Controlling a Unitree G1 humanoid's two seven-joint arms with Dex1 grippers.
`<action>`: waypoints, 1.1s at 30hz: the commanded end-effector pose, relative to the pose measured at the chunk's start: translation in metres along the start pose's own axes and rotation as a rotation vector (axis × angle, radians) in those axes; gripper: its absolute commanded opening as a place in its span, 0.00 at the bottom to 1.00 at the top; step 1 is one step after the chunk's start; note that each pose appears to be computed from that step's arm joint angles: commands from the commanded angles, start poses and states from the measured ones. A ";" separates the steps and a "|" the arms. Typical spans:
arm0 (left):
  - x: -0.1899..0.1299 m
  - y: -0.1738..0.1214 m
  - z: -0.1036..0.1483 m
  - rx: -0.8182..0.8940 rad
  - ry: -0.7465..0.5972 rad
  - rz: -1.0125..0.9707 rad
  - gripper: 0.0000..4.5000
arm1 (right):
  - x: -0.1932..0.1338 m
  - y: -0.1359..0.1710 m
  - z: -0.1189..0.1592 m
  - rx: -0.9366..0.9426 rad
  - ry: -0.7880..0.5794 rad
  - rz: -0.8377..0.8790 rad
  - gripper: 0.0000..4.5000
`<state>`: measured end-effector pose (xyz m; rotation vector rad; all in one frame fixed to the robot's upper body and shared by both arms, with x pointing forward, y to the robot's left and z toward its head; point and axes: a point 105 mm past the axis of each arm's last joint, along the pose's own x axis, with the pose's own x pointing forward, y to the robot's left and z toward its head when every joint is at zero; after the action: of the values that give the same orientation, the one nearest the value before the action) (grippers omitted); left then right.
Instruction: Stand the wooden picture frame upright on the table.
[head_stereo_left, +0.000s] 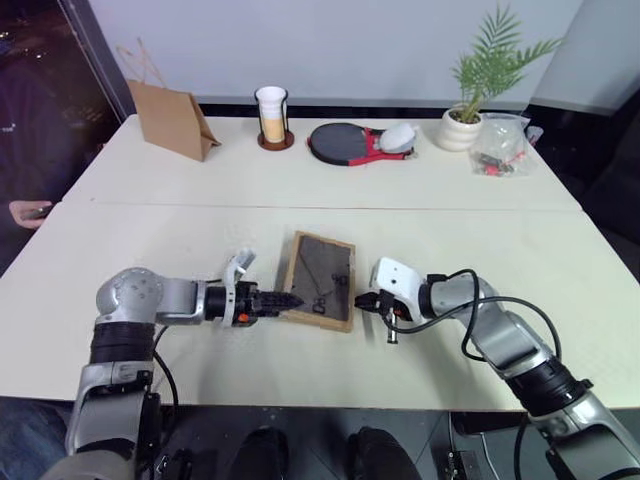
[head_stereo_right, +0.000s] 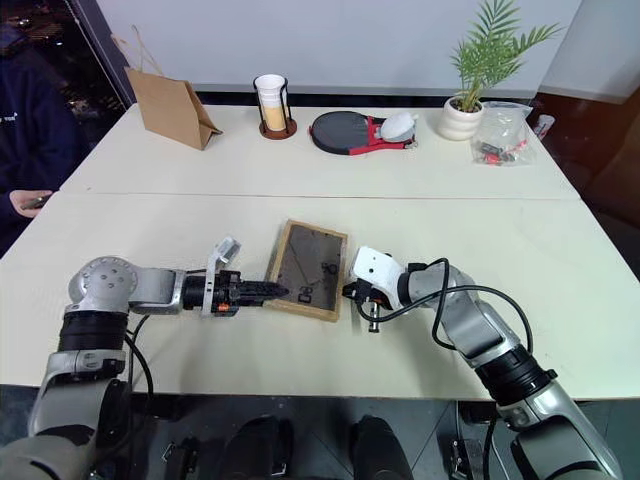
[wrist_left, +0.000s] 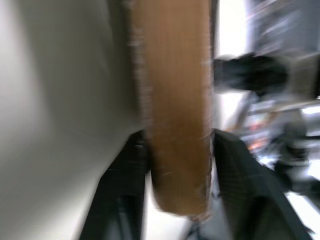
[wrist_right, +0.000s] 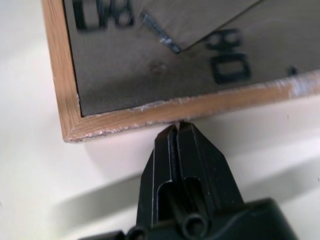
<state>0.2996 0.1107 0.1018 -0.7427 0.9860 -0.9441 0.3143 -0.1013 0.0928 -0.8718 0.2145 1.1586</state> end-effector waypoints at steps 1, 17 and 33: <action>0.008 -0.001 -0.008 -0.014 0.024 -0.025 0.23 | -0.003 -0.005 0.025 -0.054 -0.076 -0.016 0.00; -0.025 -0.037 0.007 0.075 -0.157 -0.264 0.23 | -0.093 -0.042 0.031 0.159 -0.141 -0.138 0.00; -0.005 -0.042 -0.003 0.148 -0.177 -0.310 0.23 | -0.072 -0.070 0.109 0.463 -0.428 0.029 0.98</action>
<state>0.2833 0.0998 0.1251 -0.8709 0.7150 -1.1362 0.3128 -0.0886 0.2368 -0.2086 0.1321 1.2321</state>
